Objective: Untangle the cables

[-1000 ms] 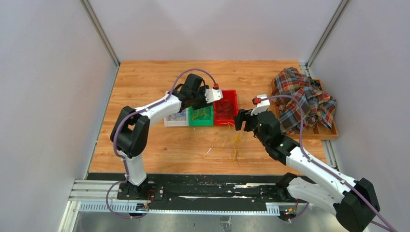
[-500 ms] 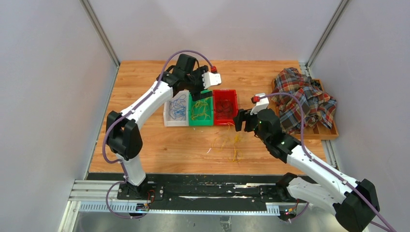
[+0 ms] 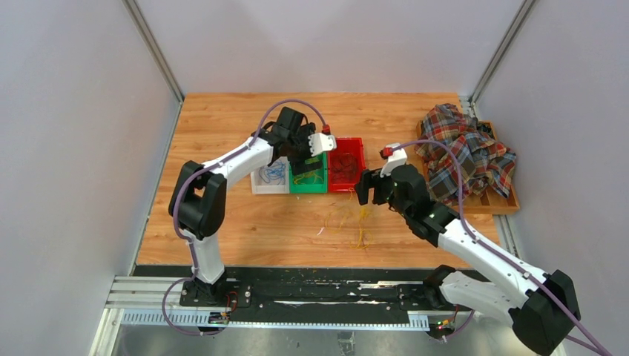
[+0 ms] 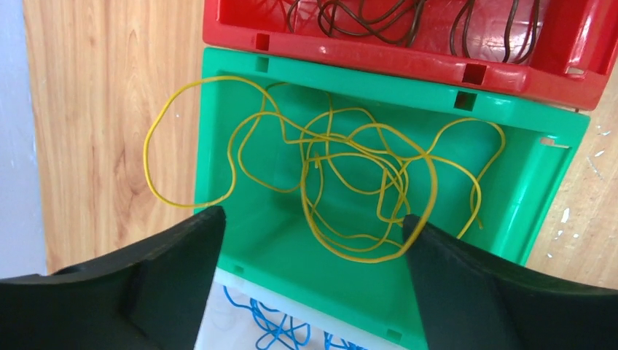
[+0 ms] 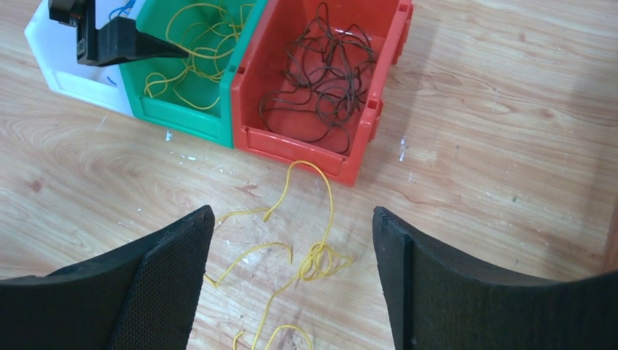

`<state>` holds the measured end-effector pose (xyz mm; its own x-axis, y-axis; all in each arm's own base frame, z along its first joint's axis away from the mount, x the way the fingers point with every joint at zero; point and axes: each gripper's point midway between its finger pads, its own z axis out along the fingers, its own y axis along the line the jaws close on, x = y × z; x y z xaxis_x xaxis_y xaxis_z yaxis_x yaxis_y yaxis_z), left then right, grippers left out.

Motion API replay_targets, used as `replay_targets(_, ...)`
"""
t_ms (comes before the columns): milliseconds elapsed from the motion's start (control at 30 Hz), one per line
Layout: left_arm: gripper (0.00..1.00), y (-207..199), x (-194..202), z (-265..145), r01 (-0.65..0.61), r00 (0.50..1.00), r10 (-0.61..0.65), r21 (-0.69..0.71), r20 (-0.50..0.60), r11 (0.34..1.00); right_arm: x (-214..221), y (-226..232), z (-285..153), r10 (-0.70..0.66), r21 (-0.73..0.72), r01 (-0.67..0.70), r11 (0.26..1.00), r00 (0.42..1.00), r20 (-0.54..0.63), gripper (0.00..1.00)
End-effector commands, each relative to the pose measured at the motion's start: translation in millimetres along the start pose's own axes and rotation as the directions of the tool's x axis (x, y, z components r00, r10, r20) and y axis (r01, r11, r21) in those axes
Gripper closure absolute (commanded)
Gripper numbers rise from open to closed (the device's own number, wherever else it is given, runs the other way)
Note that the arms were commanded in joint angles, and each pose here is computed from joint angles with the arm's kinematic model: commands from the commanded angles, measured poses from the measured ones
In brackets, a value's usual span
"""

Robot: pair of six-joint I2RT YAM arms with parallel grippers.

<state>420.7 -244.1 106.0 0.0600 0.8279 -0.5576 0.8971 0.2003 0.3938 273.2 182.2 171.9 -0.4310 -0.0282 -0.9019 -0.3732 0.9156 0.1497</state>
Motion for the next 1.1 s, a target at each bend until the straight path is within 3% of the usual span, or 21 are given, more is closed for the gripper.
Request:
replay_targets(0, 0.02, 18, -23, -23, -0.047, 0.997, 0.049, -0.028, 0.065, 0.999, -26, 11, 1, 0.022, -0.045, -0.021, 0.999, 0.999, 0.030, 0.20)
replay_targets(333, 0.02, 4, -17, -53, -0.096, 0.992, 0.086, 0.118, 0.091, 0.988, -59, 68, 42, 0.145, -0.297, -0.126, 0.947, 0.989, 0.042, 0.23)
replay_targets(600, 0.02, 4, -17, -48, -0.060, 0.991, 0.047, 0.103, 0.123, 0.993, -54, 117, 86, 0.282, -0.509, -0.270, 0.818, 0.958, -0.055, 0.46)
replay_targets(800, 0.02, 6, -25, -46, -0.040, 0.988, 0.024, 0.101, 0.154, 0.994, -48, 127, 115, 0.345, -0.530, -0.354, 0.771, 0.931, -0.121, 0.56)
replay_targets(1067, 0.02, 5, -23, -57, -0.028, 0.987, 0.010, 0.114, 0.161, 0.993, -41, 114, 164, 0.397, -0.449, -0.411, 0.793, 0.908, -0.130, 0.71)
